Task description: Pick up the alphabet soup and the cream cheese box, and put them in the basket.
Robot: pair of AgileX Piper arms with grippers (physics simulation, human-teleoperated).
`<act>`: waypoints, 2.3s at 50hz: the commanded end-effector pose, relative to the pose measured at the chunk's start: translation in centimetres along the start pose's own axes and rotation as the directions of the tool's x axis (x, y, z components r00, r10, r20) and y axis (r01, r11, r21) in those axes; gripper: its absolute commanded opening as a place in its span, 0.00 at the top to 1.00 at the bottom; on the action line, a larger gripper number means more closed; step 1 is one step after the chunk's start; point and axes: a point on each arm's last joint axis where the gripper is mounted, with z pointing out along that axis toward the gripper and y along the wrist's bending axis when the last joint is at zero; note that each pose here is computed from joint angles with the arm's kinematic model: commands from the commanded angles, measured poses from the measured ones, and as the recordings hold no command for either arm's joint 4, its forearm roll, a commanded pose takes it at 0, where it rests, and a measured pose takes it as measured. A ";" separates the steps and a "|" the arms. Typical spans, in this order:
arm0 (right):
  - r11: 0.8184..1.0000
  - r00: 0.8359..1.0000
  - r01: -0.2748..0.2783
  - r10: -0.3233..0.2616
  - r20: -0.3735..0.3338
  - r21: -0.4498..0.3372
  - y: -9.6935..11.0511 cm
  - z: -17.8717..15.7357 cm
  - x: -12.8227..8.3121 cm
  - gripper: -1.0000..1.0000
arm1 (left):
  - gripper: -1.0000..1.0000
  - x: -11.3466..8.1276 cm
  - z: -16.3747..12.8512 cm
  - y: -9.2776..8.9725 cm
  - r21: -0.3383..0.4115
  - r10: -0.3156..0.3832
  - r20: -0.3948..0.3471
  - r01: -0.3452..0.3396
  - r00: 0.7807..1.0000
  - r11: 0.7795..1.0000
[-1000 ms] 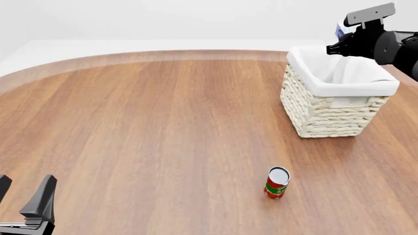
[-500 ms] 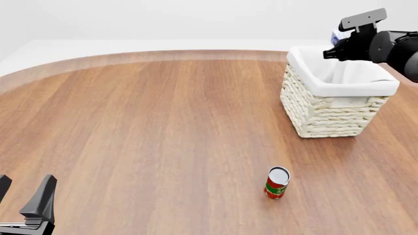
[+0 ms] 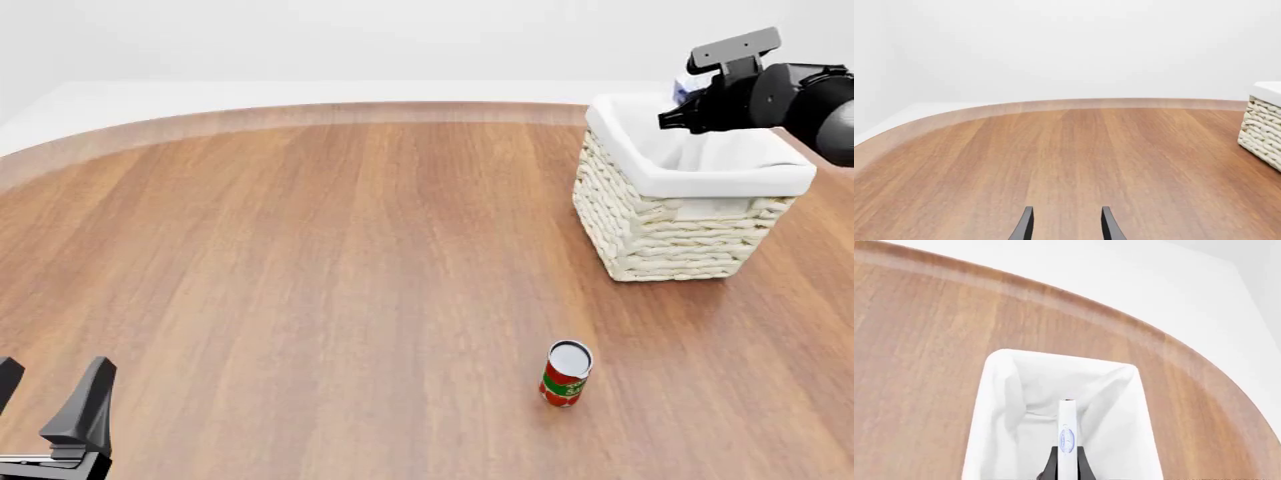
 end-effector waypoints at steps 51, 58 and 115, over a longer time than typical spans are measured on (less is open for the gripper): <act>0.999 0.986 0.027 -0.033 -0.165 -0.038 -0.8 3.0 1.7 1.00 | 0.00 0.0 0.0 0.0 0.000 0.000 0.000 0.000 1.000 1.000; 0.999 0.985 0.026 -0.032 -0.169 -0.041 -0.7 3.1 1.7 1.00 | 0.00 0.0 0.0 0.0 0.000 0.000 0.000 0.000 1.000 1.000; 0.998 0.998 -0.061 0.061 0.007 0.013 -0.7 -0.3 -0.4 0.00 | 0.00 0.0 0.0 0.0 0.000 0.000 0.000 0.000 1.000 1.000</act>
